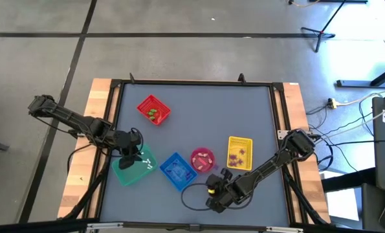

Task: Sort Halloween decoration
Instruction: Put the green skeleton toy into the red bin

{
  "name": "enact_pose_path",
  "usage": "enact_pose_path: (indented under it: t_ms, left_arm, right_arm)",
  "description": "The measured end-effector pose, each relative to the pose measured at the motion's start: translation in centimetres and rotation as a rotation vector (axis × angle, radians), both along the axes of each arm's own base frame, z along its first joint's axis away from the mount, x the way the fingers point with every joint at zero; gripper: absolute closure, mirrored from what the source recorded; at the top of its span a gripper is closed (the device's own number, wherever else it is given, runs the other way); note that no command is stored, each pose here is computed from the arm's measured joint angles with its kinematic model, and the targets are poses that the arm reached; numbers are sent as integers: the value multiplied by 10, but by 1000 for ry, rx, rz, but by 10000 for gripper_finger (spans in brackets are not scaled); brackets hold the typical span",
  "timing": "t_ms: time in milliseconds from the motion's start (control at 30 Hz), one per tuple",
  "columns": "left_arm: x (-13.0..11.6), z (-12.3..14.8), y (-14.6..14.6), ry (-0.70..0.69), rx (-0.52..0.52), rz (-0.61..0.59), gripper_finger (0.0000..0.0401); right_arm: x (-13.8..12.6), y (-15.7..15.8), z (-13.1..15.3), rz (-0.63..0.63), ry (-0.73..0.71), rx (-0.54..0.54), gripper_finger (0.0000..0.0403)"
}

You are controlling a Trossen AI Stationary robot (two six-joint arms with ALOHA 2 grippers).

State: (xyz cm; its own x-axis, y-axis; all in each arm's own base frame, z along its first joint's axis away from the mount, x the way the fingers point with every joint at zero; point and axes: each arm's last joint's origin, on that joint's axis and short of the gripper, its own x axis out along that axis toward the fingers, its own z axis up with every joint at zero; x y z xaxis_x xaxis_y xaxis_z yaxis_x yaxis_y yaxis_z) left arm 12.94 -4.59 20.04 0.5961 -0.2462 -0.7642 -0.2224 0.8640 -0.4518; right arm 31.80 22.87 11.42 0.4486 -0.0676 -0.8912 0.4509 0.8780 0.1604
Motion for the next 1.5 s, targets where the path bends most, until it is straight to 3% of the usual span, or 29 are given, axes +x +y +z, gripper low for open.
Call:
enact_pose_path:
  t_ms: [267, 700, 1033, 1133, 1300, 1500]
  left_arm:
    - [0, 0, 0, 0, 0, 0, 270]
    - [0, 0, 0, -1, 2, 2, 270]
    - [0, 0, 0, -1, 3, 2, 270]
    - [0, 0, 0, -1, 3, 3, 270]
    - [0, 0, 0, -1, 3, 2, 270]
    - [0, 0, 0, -1, 3, 2, 270]
  right_arm:
    - [4, 3, 5, 29, -2, 1, 380]
    - [14, 12, 33, 88, 50, -18, 375]
    - [50, 9, 83, 234, -45, 60, 372]
    - [66, 0, 103, 312, -105, 18, 371]
    - [95, -35, 135, 414, -211, -146, 371]
    - [130, -97, 162, 418, -328, -293, 371]
